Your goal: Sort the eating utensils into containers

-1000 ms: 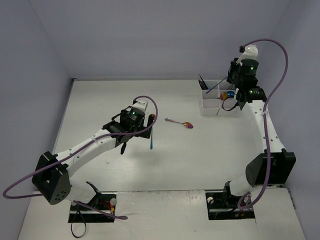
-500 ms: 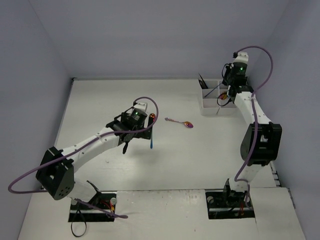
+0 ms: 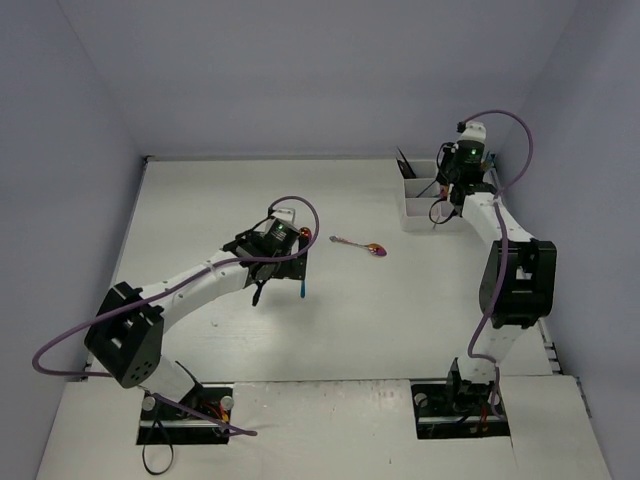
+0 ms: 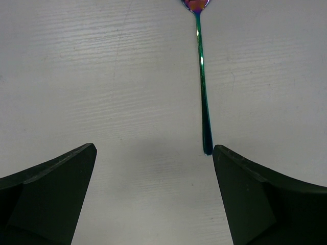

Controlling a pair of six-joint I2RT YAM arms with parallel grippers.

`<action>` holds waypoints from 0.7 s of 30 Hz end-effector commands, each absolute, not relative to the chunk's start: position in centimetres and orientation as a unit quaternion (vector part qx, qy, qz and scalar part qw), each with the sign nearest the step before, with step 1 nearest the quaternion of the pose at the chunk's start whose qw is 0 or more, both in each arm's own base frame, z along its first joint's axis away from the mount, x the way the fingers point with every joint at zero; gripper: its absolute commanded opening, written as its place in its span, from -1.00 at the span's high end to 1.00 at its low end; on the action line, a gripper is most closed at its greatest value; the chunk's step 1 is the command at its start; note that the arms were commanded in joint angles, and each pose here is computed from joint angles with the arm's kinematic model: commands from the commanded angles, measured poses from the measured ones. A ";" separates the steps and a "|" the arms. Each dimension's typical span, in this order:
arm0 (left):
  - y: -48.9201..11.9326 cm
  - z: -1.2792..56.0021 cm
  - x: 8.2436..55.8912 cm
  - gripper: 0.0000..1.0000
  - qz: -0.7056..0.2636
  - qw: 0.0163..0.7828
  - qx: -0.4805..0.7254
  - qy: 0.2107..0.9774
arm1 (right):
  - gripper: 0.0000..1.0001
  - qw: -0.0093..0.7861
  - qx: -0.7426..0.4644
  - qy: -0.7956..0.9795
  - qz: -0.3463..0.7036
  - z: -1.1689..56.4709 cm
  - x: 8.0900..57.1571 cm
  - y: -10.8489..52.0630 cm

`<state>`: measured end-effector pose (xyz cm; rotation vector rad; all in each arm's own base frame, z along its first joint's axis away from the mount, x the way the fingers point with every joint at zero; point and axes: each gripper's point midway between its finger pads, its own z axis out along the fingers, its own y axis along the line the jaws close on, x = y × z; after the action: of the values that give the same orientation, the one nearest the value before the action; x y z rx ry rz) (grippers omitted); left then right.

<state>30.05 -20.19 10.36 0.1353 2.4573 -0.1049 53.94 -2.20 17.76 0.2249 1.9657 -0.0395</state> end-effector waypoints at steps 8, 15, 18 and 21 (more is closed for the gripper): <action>-22.3 12.9 32.7 -0.95 -0.069 0.359 0.008 0.931 | -0.09 0.627 0.090 0.774 -0.009 25.6 52.2 -1.9; -23.2 11.7 34.2 -0.95 -0.054 0.347 -0.001 0.936 | -0.69 0.630 0.111 0.768 -0.031 30.2 48.0 -3.0; -23.9 10.8 35.2 -0.95 -0.042 0.337 -0.001 0.940 | -0.82 0.634 0.128 0.762 -0.034 32.1 45.2 -3.3; -24.2 9.8 35.9 -0.92 -0.028 0.327 -0.002 0.945 | -0.87 0.632 0.148 0.761 -0.029 32.8 42.7 -3.4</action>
<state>34.10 -23.74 8.63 0.0517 2.5064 -0.0880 45.96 -2.90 29.62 0.2588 1.8005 -0.0611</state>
